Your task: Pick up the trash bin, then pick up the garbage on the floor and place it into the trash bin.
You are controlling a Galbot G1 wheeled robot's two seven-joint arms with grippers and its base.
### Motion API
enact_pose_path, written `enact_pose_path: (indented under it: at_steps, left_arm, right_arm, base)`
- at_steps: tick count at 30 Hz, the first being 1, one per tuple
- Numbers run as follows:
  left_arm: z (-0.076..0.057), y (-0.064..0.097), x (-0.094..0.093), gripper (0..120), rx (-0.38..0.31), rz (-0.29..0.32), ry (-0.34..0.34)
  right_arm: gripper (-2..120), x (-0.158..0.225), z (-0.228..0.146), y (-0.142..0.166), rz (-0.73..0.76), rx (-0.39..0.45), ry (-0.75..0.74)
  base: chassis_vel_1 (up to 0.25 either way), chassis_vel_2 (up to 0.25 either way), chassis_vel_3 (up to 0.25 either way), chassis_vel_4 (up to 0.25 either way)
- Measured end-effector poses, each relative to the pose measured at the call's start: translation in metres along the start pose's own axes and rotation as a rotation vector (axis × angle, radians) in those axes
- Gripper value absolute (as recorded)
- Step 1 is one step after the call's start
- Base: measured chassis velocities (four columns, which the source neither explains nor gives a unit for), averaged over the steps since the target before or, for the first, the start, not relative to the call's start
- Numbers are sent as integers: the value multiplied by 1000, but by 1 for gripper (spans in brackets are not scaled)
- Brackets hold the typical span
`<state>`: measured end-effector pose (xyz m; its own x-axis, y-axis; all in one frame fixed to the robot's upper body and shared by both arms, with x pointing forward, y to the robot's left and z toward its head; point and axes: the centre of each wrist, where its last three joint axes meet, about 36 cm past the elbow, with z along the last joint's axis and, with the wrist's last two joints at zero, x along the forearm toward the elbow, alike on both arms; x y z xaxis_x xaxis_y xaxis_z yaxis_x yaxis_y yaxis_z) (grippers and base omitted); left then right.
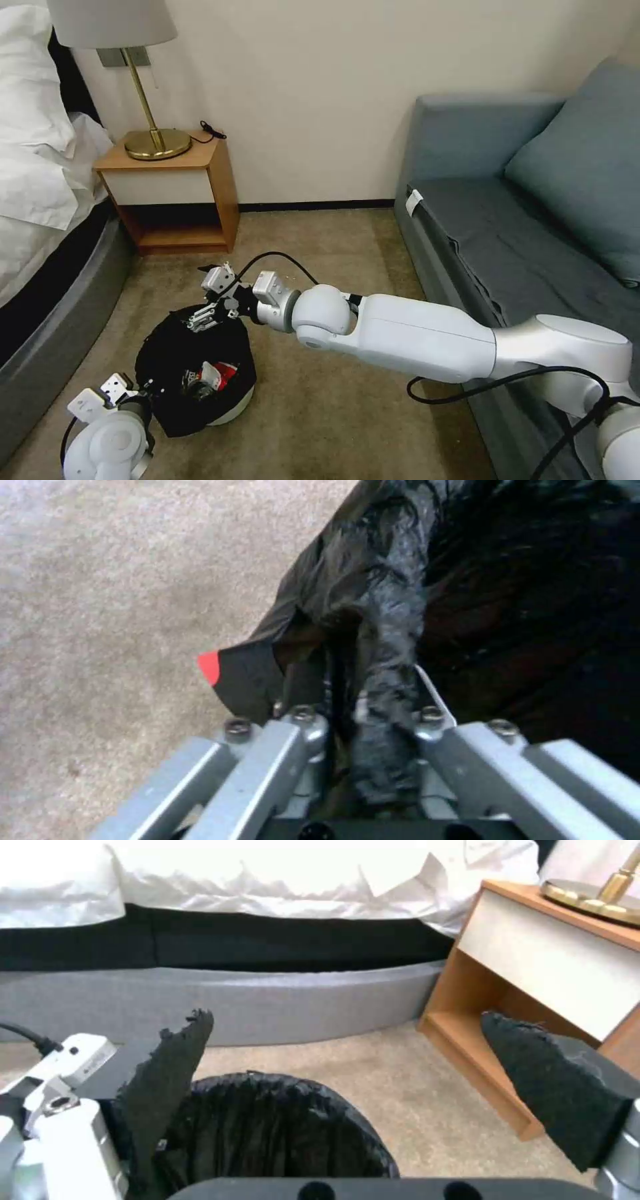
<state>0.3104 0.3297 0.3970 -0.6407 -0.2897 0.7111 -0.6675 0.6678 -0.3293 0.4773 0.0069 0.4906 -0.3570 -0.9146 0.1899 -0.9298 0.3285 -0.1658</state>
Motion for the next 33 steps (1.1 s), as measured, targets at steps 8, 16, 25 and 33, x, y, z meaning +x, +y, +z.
enact_pose_path:
  at_steps: [8,16,25,33]
  left_arm:
    - [6,7,2,43,-100,50,-169]
    - [10,37,5,74,-369,327,-515]
    - [5,47,12,100,-496,544,-671]
    - [6,39,14,100,-570,615,-710]
  right_arm:
    - [100,10,1,-9,31,-9,-3]
    - [100,50,1,-33,125,-35,-7]
    - [100,130,-11,-46,383,-100,-109]
    - [100,247,-15,-21,832,-39,-265]
  base:
    - [0,0,0,0]
    - [0,0,0,0]
    - [0,0,0,0]
    - [0,0,0,0]
